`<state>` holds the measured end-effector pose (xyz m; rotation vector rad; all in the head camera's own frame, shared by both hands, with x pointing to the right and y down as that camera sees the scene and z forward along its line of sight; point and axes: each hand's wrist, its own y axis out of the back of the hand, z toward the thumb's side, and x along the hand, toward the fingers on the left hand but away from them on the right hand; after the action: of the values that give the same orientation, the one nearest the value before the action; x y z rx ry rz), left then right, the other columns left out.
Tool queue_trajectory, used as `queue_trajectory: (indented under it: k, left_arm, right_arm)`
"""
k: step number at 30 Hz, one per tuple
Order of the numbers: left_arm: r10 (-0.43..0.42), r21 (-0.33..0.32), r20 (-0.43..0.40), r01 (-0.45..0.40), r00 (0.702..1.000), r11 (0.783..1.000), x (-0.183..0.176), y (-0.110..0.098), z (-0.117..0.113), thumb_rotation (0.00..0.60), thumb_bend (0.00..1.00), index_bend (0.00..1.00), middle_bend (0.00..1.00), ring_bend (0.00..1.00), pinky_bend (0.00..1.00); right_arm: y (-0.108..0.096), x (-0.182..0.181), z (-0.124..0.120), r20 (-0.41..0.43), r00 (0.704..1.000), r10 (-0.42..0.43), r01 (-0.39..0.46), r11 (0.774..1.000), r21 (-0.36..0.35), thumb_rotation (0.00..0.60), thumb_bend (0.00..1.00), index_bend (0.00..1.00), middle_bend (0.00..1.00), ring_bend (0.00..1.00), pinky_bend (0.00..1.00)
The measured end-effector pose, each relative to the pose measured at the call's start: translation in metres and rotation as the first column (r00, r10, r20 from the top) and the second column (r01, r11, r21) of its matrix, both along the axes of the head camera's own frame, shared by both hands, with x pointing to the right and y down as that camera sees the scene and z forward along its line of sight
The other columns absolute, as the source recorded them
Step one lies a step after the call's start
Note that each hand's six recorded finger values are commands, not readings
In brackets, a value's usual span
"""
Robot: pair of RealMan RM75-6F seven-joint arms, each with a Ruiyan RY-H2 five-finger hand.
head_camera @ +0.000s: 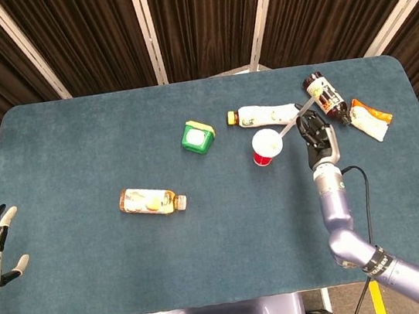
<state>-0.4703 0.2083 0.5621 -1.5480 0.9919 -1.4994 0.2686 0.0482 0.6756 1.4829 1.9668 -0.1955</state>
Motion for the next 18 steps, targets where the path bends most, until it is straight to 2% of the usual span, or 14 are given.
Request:
queue_trajectory:
  k: [18]
  left_arm:
    - [-0.001,0.0,0.001,0.001,1.0,1.0,0.0,-0.0002,0.0001,0.6,0.29,0.0,0.0,0.0,0.0]
  right_arm:
    - [-0.0019,0.0097,0.0058,-0.026,1.0,-0.003,0.002,1.0,-0.001,0.6,0.42,0.67,0.24,0.0,0.0]
